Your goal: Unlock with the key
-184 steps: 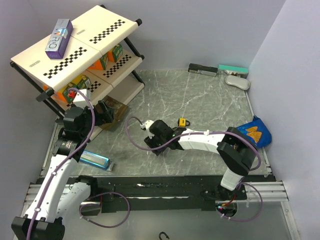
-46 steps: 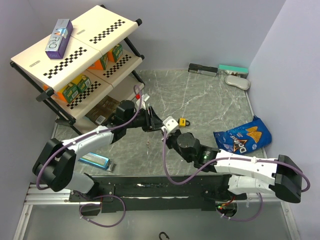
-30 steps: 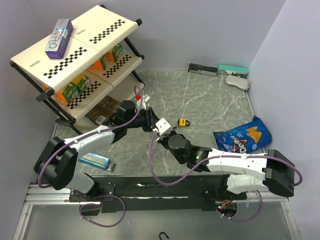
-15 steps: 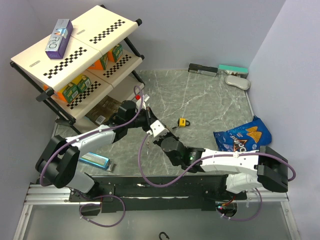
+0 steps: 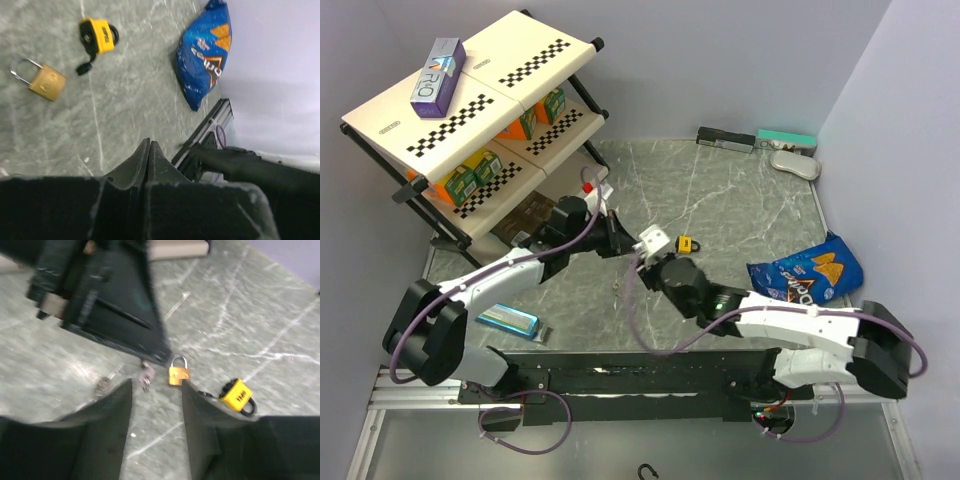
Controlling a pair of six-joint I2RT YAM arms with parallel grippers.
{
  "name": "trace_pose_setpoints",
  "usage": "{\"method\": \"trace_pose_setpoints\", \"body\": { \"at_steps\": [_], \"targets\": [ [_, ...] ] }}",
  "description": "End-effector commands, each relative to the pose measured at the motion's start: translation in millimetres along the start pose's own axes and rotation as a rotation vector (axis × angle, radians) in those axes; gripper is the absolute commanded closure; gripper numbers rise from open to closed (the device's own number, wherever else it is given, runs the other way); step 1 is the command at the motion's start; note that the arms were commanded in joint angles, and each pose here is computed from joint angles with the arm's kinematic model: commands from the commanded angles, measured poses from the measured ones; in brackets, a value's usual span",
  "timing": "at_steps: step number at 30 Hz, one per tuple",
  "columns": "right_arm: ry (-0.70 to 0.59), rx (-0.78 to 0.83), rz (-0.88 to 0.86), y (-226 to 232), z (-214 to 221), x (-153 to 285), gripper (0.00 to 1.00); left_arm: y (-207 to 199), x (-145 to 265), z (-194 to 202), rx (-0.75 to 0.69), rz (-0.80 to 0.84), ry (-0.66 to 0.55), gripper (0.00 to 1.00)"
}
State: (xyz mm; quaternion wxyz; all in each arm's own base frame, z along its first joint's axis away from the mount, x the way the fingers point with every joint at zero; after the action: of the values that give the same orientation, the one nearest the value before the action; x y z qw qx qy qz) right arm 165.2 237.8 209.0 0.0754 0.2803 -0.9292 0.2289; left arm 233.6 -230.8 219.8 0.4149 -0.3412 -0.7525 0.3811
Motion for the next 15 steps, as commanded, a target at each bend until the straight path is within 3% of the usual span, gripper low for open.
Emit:
{"method": "trace_pose_setpoints", "body": {
  "at_steps": [1, 5, 8, 15],
  "targets": [
    [-0.147, -0.204, -0.166, -17, -13, 14, 0.43, -7, 13, -16, -0.059, 0.047, -0.083, 0.99],
    [-0.195, -0.348, -0.259, -42, -3, 18, 0.26, -10, 18, -22, -0.098, 0.084, -0.095, 0.99],
    [-0.241, -0.413, -0.42, -46, -1, 26, 0.22, -21, 22, -23, -0.182, 0.18, -0.063, 0.99],
    [-0.38, -0.534, -0.64, -60, -4, 35, 0.23, -49, 40, -17, -0.374, 0.45, 0.043, 0.99]
  ]
}}
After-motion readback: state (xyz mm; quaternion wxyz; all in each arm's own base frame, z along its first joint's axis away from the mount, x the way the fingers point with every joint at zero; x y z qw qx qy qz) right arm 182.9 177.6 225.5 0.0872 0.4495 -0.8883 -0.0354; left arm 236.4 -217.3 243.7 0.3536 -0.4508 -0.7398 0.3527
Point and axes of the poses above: each gripper's point midway between its finger pads, its own x axis back along the fingers, its own y axis along the line the jaws close on, z = x × y, the point moved 10 cm from there along x, back along the fingers, and after that the axes turned 10 degrees about x, right-handed, at the moved point
